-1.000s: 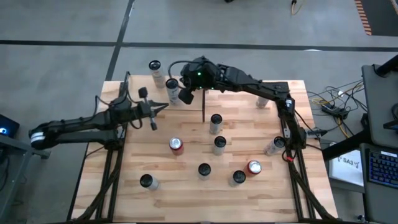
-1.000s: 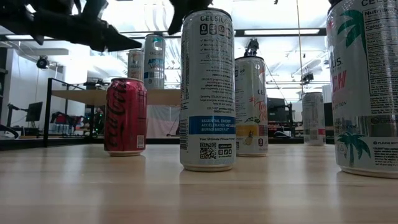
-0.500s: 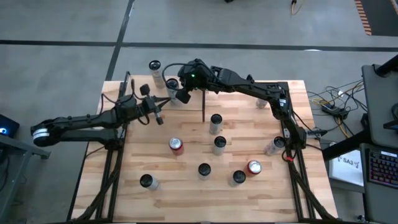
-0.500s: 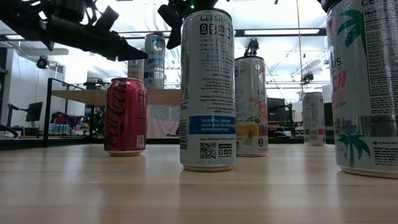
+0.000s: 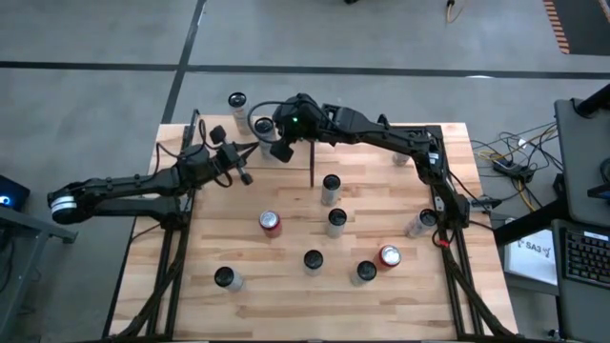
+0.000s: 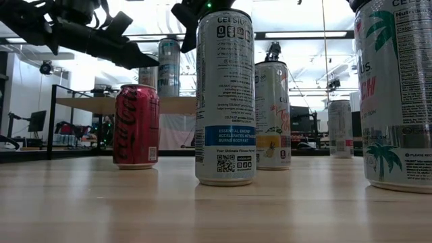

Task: Place canned beverage on shelf
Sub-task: Put the top left white blue soda can on the shelf

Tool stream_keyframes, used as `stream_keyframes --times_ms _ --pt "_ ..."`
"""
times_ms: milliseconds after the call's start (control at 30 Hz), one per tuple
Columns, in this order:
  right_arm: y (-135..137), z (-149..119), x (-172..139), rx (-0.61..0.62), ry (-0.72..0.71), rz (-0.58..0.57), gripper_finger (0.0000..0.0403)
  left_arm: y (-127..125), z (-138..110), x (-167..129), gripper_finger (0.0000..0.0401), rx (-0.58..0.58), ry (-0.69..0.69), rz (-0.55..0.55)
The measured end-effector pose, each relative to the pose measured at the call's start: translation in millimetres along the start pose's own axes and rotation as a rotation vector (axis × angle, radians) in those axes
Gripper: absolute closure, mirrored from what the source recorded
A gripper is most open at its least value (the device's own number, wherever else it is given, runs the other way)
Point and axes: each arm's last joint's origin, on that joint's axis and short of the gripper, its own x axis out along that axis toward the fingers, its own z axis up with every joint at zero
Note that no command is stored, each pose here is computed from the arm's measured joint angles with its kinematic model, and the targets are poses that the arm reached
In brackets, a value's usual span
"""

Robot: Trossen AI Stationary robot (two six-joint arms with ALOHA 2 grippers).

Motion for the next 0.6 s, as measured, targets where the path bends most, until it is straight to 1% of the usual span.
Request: stream_keyframes --times_ms 167,367,433,533,600 --pt "-0.4 -1.3 -4.2 0.015 0.026 0.001 0.0394 2.2 0.7 -1.2 0.0401 -0.003 0.012 0.050" --pt "-1.8 0.3 -20.6 0.027 0.046 0.007 0.0394 5.0 2.6 -8.0 0.0401 0.004 0.012 0.049" --pt "0.3 -0.3 -24.6 0.020 0.060 0.054 0.0394 7.0 4.2 -12.3 0.0401 0.006 0.006 0.050" --pt "6.0 -0.6 -26.0 0.018 0.064 0.186 0.0394 10.8 8.1 -21.0 0.0401 -0.001 -0.017 0.054" --pt "11.8 -0.8 -23.7 0.014 0.056 0.269 0.0394 13.2 11.3 -28.3 0.0401 -0.016 -0.052 0.026"
